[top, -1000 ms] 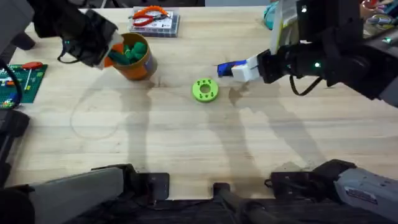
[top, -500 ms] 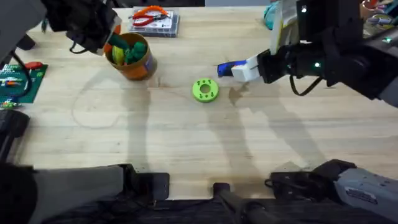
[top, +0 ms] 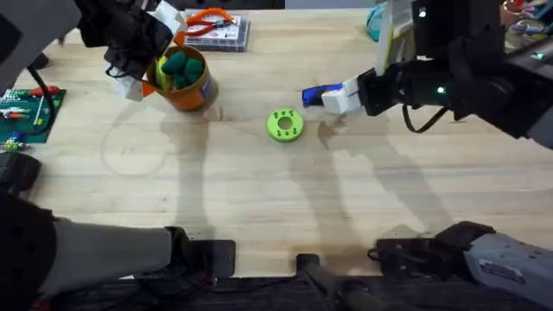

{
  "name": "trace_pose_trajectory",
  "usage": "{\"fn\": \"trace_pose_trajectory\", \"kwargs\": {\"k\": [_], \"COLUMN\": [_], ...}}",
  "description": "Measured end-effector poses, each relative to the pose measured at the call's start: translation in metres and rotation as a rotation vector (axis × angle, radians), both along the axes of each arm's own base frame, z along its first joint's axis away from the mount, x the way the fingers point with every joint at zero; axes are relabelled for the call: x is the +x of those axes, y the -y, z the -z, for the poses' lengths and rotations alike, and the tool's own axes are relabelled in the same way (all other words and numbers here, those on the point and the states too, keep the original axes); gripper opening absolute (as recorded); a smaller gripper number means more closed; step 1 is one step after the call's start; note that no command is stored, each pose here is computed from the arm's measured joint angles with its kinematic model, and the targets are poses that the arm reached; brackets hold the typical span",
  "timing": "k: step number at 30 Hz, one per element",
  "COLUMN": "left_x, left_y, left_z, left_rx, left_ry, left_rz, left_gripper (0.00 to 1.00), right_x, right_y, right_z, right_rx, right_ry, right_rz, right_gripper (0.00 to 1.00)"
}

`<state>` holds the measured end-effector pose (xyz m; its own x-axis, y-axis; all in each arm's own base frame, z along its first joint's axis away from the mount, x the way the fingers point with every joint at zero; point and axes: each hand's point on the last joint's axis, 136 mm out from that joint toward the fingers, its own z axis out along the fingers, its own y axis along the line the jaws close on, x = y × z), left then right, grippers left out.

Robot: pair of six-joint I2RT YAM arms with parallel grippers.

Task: Pick up the gripper from the table and insert it into the empty holder that is missing its gripper. Then pick up a screw, insert it into the mounting hole, and use the screwdriver to tighten it. Finally, clean up the table by picking up the vegetable and placing it into the bucket.

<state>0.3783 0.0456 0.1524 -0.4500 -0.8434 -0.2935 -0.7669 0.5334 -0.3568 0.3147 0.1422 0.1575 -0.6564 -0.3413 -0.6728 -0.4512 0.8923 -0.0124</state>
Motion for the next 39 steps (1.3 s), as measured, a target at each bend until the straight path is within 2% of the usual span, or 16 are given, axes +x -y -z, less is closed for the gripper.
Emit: {"fn": "trace_pose_trajectory", "kwargs": {"k": [6,15,18,27,39], "left_x": [-0.019,-0.078,-0.09,-0.104,-0.105], "left_y": [0.002,0.009,0.011,0.012,0.012], "left_z": [-0.004,-0.049,-0.06,-0.062,-0.062], "left_rx": [0.014,0.112,0.134,0.146,0.148], "left_ry": [-0.049,-0.052,-0.034,-0.058,-0.061], "left_rz": [0.043,0.236,0.27,0.306,0.312], "left_gripper": [0.993,0.994,0.993,0.993,0.993], "right_x": [0.0,0.0,0.0,0.0,-0.001], "right_y": [0.0,0.0,0.0,0.0,0.0], "right_z": [0.0,0.0,0.0,0.0,0.001], "right_rx": [0.0,-0.001,-0.001,-0.001,-0.003], "right_ry": [-0.001,-0.001,-0.001,-0.002,-0.006], "right_rz": [0.0,0.0,0.0,0.0,0.0], "right_gripper": [0.965,0.965,0.965,0.965,0.965]}}
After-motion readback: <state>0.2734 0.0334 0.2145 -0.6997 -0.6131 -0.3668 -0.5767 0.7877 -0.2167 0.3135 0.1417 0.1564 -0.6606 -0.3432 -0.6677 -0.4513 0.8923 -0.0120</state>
